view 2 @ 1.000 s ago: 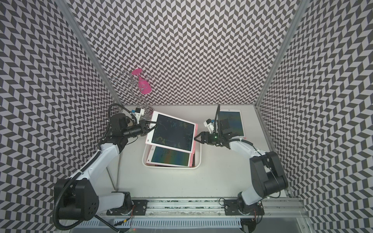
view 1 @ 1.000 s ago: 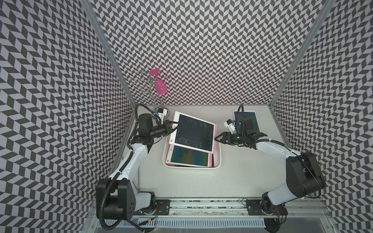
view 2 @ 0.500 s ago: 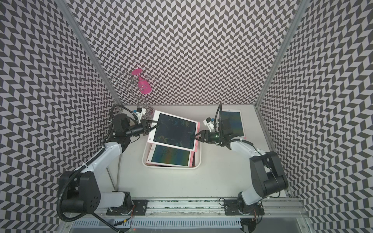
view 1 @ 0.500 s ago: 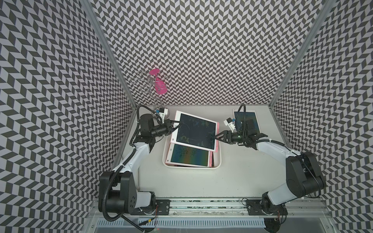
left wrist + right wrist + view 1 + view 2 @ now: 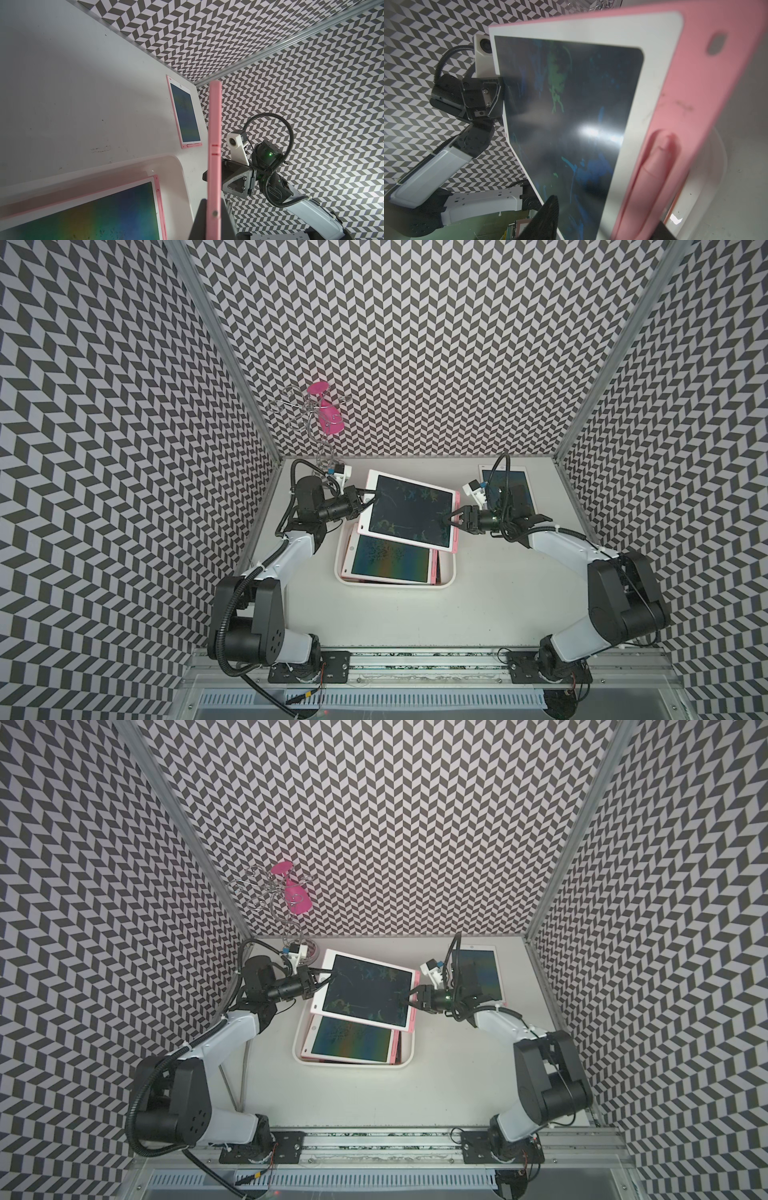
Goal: Take out the writing tablet from the storage box
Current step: Pick up the writing tablet from the storage box.
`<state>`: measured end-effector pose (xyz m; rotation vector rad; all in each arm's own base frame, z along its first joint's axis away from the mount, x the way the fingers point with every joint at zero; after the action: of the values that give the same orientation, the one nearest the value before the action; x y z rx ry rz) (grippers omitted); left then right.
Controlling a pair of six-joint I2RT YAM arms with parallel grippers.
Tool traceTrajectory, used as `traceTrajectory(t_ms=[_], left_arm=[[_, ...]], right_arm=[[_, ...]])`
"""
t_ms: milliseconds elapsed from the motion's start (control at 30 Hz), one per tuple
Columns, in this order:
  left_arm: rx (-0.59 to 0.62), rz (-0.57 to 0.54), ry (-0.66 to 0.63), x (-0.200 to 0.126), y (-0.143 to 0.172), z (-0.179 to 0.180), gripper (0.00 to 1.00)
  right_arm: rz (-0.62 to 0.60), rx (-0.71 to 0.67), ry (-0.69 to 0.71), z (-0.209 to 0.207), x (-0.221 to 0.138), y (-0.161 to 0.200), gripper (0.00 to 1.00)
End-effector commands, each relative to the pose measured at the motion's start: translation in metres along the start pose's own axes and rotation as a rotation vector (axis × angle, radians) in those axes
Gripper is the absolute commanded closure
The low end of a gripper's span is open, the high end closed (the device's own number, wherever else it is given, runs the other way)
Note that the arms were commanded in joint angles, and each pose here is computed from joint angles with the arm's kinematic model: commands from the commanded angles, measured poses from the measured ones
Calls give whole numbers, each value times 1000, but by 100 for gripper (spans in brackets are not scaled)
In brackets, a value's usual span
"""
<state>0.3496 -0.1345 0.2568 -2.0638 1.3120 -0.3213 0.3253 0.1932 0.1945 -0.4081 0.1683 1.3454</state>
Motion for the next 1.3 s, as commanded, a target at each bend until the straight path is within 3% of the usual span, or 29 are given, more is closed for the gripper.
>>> traceTrajectory(t_ms=[0, 100, 200, 433, 600, 833, 933, 1267], left_arm=[[4, 20, 26, 5, 6, 5, 100], [-11, 34, 16, 9, 11, 15, 99], [-25, 44, 4, 12, 15, 24, 91], [-47, 59, -4, 18, 24, 38, 85], [-58, 68, -7, 21, 27, 44, 72], [-54, 51, -20, 22, 15, 50, 57], [-57, 21, -25, 17, 6, 53, 56], [-22, -99, -30, -2, -23, 43, 53]], right_arm=[[9, -85, -86, 18, 1, -3, 50], [15, -79, -91, 17, 2, -3, 58], [18, -76, -100, 17, 2, -3, 65], [21, -78, -121, 20, 2, -3, 73], [22, -77, -139, 24, 1, -3, 81], [26, -69, -149, 23, -1, -2, 93], [30, -59, -165, 24, -1, -1, 100], [3, -59, -160, 31, -11, -5, 100]])
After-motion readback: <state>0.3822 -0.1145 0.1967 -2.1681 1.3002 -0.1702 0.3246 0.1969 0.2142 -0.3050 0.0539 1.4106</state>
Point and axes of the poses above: each gripper's point midway between its finger pads, its own x axis out along the fingers, its own z axis along the line the jaws close on, y = z × x, the point moved 5 cm from there along -x, back along the fingers, and after that the axes turned 15 degrees about x, right-handed, at the moved point
